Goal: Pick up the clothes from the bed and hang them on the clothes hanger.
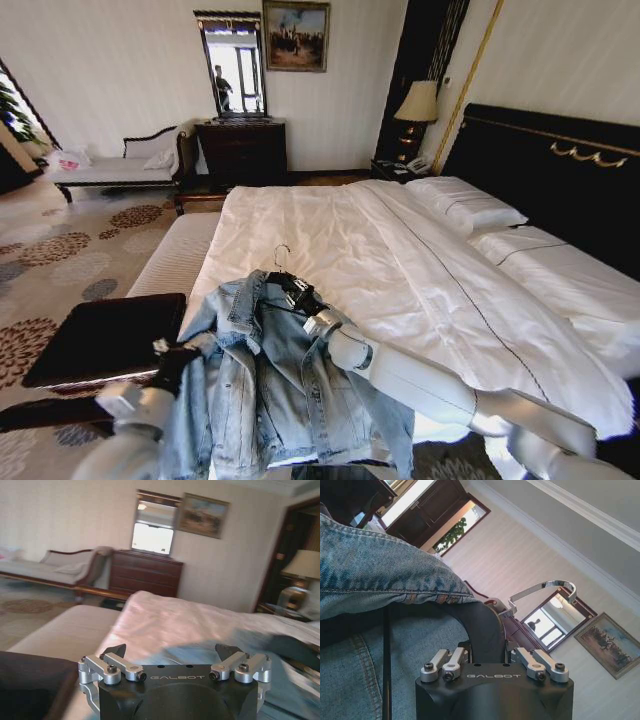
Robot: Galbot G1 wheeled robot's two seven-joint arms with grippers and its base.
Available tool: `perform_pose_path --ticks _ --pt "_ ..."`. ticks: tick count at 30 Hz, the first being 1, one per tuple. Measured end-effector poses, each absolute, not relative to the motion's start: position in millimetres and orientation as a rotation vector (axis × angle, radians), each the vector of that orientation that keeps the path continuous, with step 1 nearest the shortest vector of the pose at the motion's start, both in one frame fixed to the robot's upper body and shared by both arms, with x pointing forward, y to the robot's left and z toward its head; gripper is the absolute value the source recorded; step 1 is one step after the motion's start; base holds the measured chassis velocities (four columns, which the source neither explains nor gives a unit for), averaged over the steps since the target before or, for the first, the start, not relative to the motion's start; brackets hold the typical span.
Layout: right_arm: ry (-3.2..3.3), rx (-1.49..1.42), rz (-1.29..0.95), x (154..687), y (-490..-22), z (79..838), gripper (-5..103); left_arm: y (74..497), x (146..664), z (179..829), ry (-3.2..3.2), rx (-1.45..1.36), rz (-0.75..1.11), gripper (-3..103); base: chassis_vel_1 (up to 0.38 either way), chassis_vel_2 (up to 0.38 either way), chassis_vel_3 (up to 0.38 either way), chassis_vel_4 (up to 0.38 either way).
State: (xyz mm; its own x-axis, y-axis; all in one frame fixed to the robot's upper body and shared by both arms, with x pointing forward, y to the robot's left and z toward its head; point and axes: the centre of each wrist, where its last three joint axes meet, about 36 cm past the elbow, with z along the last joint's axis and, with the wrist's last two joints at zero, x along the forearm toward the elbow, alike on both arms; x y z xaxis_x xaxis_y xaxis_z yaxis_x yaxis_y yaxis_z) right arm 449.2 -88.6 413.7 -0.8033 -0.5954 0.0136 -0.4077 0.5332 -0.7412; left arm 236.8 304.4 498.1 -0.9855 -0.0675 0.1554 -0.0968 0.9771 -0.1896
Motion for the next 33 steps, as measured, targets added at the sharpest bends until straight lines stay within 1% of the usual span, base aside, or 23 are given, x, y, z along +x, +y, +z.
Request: perform_pose_path --ticks 1,4,6,10,14,21,22,24,28,33 --pt "2.532 -0.844 -1.130 449.2 -88.6 413.7 32 304.4 236.8 498.1 -2.976 0.124 0.296 100 0.000 0.000 0.000 0.000" --pt "2.536 -0.848 -1.130 448.2 -89.0 411.6 32 324.3 245.0 496.8 -2.947 0.177 0.309 100 0.000 0.000 0.000 0.000" --pt "2.538 -0.850 -1.129 447.6 -88.9 410.0 32 324.8 247.3 493.7 -2.942 0.172 0.305 100 0.000 0.000 0.000 0.000" --pt "2.538 -0.853 -1.113 449.0 -87.6 407.5 32 302.3 254.1 478.1 -2.905 0.056 0.335 100 0.000 0.000 0.000 0.000" --pt "2.538 -0.847 -1.100 451.2 -88.9 412.6 32 293.7 261.2 466.4 -2.869 -0.014 0.361 100 0.000 0.000 0.000 0.000" --pt "2.542 -0.856 -1.077 450.0 -92.6 421.1 32 294.9 269.8 453.3 -2.837 -0.130 0.330 100 0.000 0.000 0.000 0.000" --pt "2.543 -0.856 -1.074 449.7 -93.0 421.9 32 295.7 272.6 451.8 -2.836 -0.152 0.324 102 0.000 0.000 0.000 0.000" --pt "2.545 -0.857 -1.066 449.3 -93.1 423.6 32 297.5 278.0 449.1 -2.836 -0.192 0.318 98 0.000 0.000 0.000 0.000" --pt "2.545 -0.868 -1.045 446.2 -92.0 427.5 32 297.4 285.1 445.3 -2.831 -0.293 0.319 96 0.000 0.000 0.000 0.000" --pt "2.533 -0.881 -1.031 443.8 -90.5 432.8 30 297.9 290.7 438.8 -2.836 -0.312 0.330 93 0.000 0.000 0.000 0.000"
